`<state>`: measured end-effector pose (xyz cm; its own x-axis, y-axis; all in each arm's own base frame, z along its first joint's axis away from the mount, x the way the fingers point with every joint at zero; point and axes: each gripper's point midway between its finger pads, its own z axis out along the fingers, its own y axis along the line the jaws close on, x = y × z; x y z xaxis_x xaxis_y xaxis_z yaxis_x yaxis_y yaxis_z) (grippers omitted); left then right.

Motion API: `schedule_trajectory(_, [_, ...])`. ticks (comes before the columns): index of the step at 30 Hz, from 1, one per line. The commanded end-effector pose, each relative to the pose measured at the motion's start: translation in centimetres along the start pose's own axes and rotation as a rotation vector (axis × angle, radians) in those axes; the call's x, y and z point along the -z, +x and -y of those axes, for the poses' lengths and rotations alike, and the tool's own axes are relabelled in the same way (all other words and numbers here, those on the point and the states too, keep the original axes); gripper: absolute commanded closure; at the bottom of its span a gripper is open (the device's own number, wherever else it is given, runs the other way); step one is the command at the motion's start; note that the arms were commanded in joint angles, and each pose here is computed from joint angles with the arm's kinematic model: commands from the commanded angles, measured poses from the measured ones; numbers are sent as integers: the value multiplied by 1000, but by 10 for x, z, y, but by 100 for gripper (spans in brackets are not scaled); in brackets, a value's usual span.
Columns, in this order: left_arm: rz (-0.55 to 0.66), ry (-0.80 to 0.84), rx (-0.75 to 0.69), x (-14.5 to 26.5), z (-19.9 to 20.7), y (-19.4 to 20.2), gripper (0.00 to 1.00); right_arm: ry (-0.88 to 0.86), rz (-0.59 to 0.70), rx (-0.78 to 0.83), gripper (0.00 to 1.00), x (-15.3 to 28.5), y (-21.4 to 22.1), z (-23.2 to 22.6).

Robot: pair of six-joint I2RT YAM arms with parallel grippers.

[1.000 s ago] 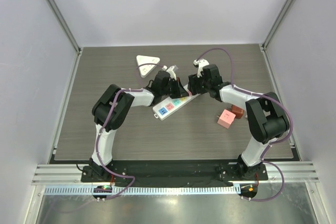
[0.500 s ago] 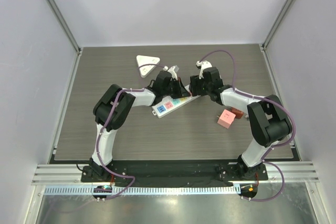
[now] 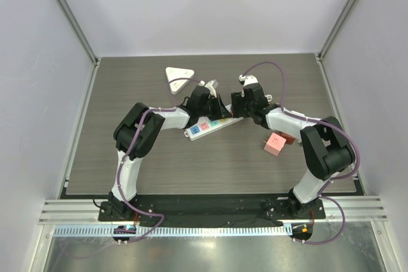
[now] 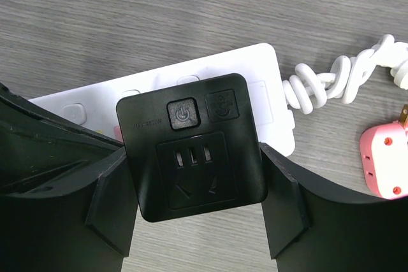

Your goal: Pull the plug off the socket

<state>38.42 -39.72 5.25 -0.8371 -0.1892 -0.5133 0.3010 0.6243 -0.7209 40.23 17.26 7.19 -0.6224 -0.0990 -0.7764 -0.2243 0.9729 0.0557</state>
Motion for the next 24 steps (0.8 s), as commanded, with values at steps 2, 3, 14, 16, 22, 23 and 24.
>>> schedule_trajectory(2, [-60, -191, 20, -3, -52, 30, 100, -164, 143, -85, 99, 28, -53, -47])
schedule_trajectory(3, [-59, -188, 18, -3, -50, 30, 100, -167, 147, -95, 99, 28, -54, -49])
schedule_trajectory(14, [-74, -198, 23, -9, -53, 35, 100, -161, 191, -78, 99, 38, -68, -67])
schedule_trajectory(16, [-79, -197, 23, -10, -53, 36, 100, -163, 207, -74, 99, 43, -74, -71])
schedule_trajectory(22, [-75, -199, 40, -12, -57, 38, 100, -162, 255, -73, 99, 58, -90, -74])
schedule_trajectory(23, [-73, -199, 40, -12, -57, 38, 100, -159, 263, -74, 99, 59, -92, -74])
schedule_trajectory(24, [-70, -203, 39, -13, -58, 38, 100, -160, 267, -74, 99, 61, -94, -75])
